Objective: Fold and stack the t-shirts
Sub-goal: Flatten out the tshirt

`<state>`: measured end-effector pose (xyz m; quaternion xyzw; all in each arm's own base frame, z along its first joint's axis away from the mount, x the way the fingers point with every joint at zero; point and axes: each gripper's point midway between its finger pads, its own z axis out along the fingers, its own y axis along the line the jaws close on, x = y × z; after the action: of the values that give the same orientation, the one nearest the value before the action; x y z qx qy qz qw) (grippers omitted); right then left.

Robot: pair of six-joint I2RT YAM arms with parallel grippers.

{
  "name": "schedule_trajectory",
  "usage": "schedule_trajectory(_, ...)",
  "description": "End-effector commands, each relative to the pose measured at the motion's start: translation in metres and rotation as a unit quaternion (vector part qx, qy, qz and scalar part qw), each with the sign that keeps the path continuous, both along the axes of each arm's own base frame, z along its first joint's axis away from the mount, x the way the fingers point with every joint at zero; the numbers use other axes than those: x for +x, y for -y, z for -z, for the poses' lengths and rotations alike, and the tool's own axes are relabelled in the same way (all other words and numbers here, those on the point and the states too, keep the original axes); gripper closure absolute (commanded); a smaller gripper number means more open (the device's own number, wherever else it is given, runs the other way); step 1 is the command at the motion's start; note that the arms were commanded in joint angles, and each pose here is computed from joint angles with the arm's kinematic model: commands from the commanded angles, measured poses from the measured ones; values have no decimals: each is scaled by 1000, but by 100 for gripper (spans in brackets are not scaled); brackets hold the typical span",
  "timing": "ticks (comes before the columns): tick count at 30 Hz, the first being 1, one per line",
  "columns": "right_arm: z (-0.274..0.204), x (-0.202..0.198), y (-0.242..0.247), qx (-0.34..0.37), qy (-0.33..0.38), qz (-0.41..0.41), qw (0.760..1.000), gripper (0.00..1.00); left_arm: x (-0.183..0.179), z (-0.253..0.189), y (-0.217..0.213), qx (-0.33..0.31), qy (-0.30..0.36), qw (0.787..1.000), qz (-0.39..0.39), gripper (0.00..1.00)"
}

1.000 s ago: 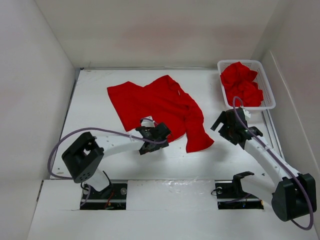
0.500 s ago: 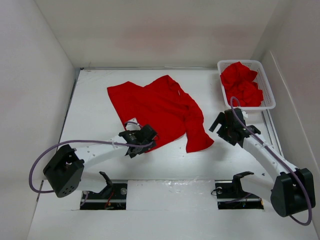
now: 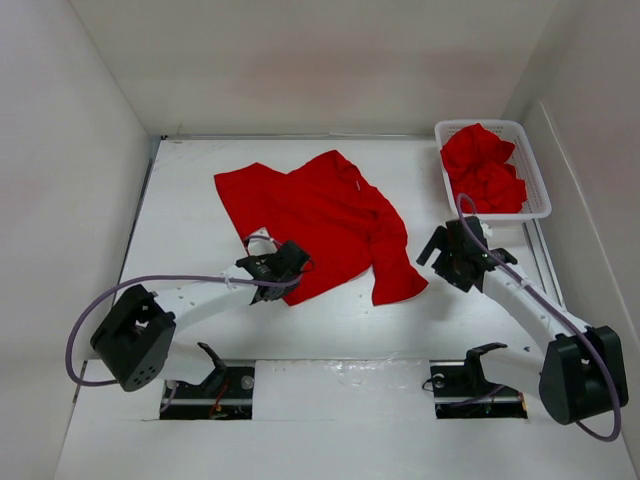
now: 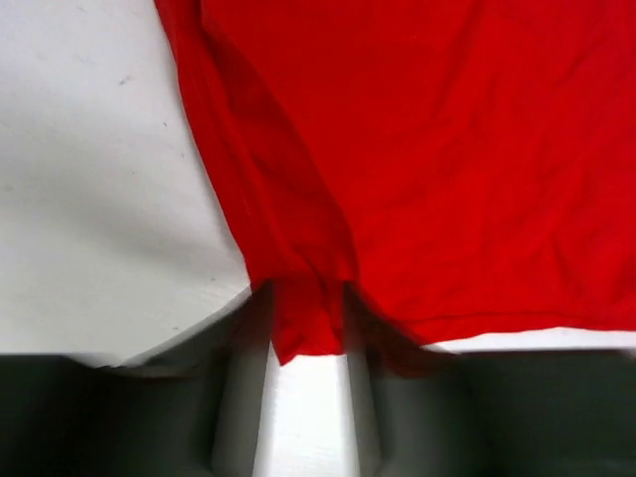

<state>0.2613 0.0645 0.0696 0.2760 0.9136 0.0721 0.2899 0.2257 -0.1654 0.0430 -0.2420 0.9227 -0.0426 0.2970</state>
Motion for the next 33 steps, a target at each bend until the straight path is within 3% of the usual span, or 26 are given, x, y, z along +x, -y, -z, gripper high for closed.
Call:
schedule_trajectory(1,-15,16,-1,5,28,5,1000,0,7,-5,1,5,11,1000,-4,88)
schedule_trajectory(3,-13,16,-1,4,23,5,1000,0,8,-4,4,-1,13,1000,1,99)
schedule_trajectory(10,-13,16,-2,7,23,9,1000,0,-3,5,1,0,-6,1000,16,100)
schedule_trajectory(12,-13,16,-2,7,23,9,1000,0,-4,3,1,4,-6,999,33,90)
schedule_trajectory(13,-13,16,-2,7,23,9,1000,0,-6,4,3,4,-12,999,45,77)
schedule_trajectory(14,-12,14,-1,6,19,9,1000,0,-6,1,6,-1,-9,998,56,71)
schedule_trajectory(20,-12,14,-1,6,19,9,1000,0,-12,0,7,10,-13,996,88,48)
schedule_trajectory(29,-12,15,1,2,20,12,1000,0,-13,20,13,20,-40,993,108,53)
schedule_trajectory(33,-12,15,1,2,20,12,1000,0,-13,23,14,15,-44,995,93,86)
